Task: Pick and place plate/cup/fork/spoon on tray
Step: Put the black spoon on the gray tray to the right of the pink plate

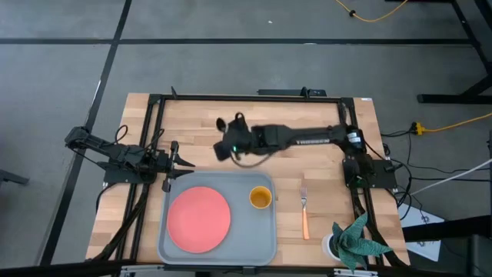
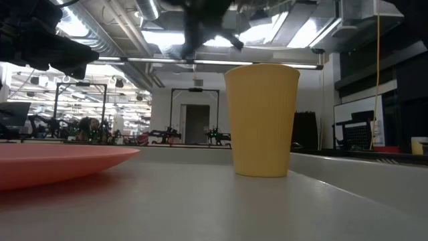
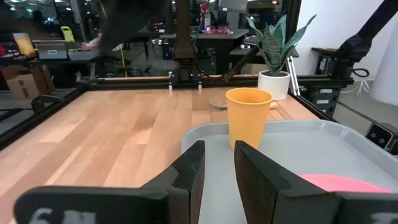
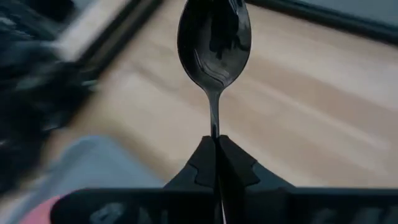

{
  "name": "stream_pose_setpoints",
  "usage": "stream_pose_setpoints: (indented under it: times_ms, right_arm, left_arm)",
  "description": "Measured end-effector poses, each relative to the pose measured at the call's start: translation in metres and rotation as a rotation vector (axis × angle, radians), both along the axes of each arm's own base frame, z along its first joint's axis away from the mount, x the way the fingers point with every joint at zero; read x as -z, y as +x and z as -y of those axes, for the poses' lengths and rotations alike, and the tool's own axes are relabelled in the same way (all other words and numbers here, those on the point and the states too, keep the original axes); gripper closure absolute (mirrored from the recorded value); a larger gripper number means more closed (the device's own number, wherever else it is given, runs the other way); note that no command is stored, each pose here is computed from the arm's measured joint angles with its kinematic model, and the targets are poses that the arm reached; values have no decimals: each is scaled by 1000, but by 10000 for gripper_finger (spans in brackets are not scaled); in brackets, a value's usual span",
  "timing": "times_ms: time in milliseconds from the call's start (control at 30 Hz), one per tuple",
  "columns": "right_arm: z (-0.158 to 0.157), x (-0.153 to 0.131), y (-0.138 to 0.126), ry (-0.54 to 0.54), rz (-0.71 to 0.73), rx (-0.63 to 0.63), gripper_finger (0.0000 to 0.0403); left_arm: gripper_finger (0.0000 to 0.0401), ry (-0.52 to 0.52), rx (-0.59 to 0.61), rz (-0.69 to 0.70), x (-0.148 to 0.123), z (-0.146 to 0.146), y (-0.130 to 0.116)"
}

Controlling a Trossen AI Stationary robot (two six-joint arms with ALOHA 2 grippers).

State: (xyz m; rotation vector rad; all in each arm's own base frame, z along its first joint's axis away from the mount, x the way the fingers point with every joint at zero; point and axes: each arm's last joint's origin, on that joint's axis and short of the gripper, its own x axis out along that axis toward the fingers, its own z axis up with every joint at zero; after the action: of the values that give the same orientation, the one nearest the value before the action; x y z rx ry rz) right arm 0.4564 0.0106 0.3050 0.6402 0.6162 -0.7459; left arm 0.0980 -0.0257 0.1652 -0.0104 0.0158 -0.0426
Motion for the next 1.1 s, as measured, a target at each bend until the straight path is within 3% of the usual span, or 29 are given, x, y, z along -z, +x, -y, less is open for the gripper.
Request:
stream_pose_setpoints:
  times_ms: [133, 267, 533, 767, 1100]
  right_arm:
    - [-62, -20, -7, 80, 98, -29, 401]
    - [-126, -22, -21, 208, 179, -15, 401]
    - [-224, 9, -45, 406, 281, 106, 401]
    - [-242, 60, -35, 528, 173, 194, 401]
    - [-242, 113, -20, 564, 94, 307, 401]
  left_arm:
    - [321, 0, 0, 0, 0, 0, 0]
    - [321, 0, 0, 0, 0, 0, 0]
    - [321, 0, 0, 0, 0, 0, 0]
    - [321, 0, 0, 0, 0, 0, 0]
    - [321, 0, 0, 0, 0, 0, 0]
